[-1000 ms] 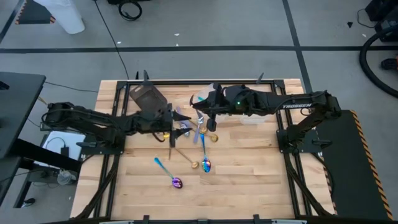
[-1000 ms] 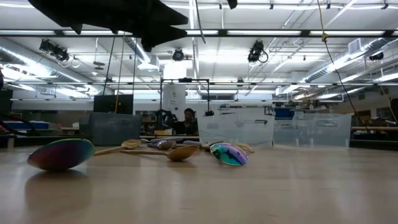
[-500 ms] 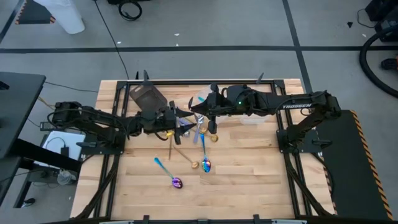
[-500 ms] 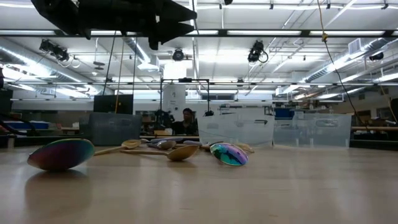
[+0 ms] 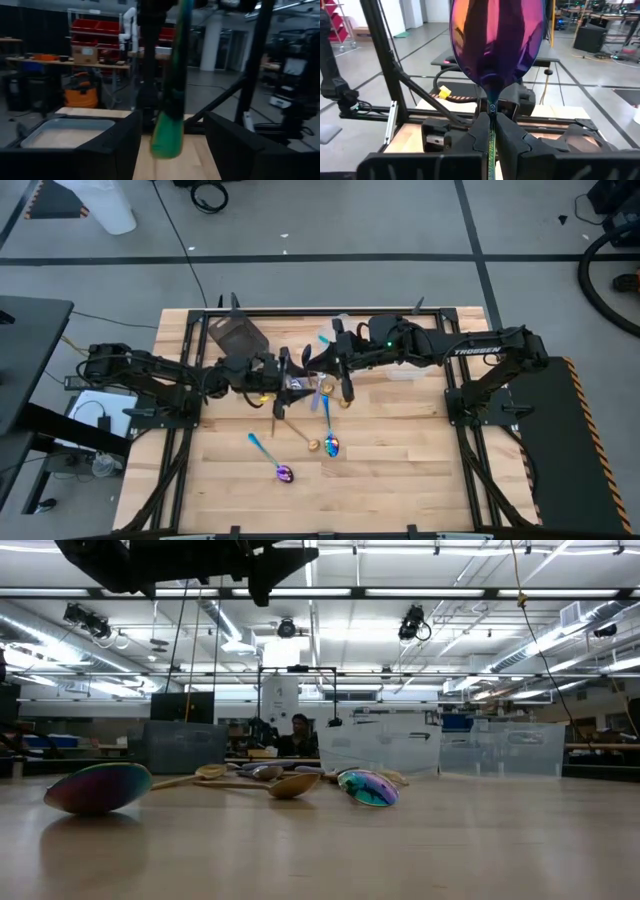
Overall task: Sort silverware by color (type)
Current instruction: Put the blue spoon into the left transparent bin
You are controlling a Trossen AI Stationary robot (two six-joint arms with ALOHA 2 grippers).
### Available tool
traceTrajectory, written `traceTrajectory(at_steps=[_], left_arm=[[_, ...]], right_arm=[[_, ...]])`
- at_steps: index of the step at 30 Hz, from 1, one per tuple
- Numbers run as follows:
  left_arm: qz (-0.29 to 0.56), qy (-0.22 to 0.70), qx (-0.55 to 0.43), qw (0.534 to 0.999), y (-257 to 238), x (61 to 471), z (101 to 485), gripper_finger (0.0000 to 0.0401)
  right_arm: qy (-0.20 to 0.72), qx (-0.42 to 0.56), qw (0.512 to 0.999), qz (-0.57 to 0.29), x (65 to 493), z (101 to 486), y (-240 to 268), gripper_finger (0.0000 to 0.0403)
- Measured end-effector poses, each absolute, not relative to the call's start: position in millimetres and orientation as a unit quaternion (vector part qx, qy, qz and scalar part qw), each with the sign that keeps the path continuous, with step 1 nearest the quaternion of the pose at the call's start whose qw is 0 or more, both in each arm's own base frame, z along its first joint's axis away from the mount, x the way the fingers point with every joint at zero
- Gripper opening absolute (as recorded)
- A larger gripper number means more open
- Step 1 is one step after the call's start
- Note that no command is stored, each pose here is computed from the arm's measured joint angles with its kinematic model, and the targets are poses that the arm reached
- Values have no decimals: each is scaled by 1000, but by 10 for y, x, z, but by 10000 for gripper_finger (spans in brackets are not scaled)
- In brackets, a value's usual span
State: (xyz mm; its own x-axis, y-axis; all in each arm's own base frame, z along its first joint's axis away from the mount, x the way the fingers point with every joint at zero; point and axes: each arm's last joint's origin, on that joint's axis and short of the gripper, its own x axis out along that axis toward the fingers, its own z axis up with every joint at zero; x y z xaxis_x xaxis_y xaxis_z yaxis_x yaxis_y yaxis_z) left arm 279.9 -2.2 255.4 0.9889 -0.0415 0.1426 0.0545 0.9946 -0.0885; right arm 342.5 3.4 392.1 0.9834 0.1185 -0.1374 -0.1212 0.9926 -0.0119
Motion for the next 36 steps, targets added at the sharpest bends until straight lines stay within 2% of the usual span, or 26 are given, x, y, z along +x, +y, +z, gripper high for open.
traceTrajectory(at_steps=[16, 36], left_arm=[[-6, -62, -56, 996, 59, 2809, 2553, 88], [-2, -52, -58, 997, 64, 2812, 2533, 89]], right_arm=[[75, 7, 996, 52, 3424, 3910, 30, 23], [95, 7, 995, 34, 3420, 3870, 22, 68]])
